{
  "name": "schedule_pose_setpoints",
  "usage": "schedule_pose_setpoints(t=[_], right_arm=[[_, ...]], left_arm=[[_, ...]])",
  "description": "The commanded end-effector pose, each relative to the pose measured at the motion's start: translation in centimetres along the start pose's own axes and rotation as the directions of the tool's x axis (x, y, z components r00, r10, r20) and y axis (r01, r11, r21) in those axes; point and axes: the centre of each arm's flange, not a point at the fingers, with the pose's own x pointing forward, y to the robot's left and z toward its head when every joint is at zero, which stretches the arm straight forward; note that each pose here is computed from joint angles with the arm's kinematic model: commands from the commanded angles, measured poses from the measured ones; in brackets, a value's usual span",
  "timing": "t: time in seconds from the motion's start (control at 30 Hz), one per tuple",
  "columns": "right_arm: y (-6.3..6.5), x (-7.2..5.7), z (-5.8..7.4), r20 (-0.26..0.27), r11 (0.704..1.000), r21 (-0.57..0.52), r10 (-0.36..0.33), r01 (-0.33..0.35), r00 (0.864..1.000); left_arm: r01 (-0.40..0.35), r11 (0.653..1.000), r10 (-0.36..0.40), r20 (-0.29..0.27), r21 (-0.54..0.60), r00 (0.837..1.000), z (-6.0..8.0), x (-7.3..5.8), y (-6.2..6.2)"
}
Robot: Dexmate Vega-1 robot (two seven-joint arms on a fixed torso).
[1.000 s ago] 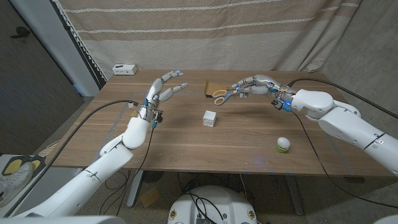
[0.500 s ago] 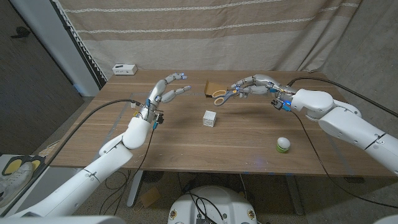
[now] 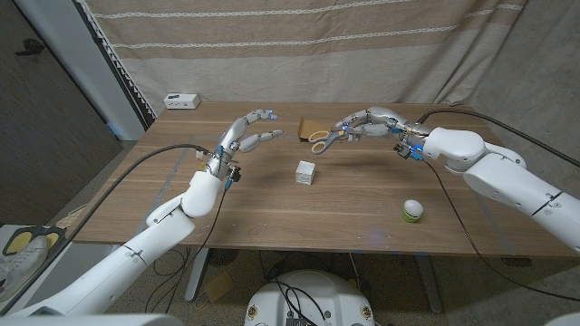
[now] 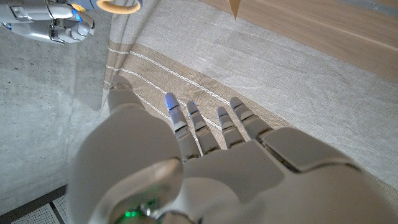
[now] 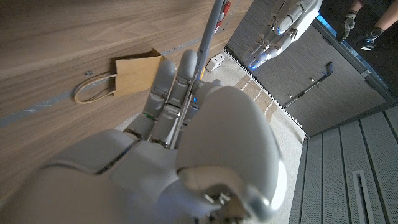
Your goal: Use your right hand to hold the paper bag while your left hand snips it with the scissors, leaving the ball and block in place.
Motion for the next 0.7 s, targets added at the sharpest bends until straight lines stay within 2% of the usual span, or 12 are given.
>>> schedule_pose_setpoints(t=[0.03,0.27,0.7], right_arm=[[0.2,0.4,0.3,-0.012,1.0,-0.032,0.0,0.0,1.0],[0.1,1.0,0.7,-0.008,0.999,-0.044,-0.001,0.001,1.0],[-0.1,1.7,1.3,-0.018,0.997,-0.077,0.001,-0.002,1.0]], left_arm=[[0.041,0.999,-0.042,0.01,0.027,0.999,0.1,0.6,-1.1],[0.04,0.999,-0.041,0.024,0.034,0.999,0.3,1.0,-1.3],[0.066,0.998,-0.067,0.024,0.024,0.997,-0.5,2.1,-1.9]])
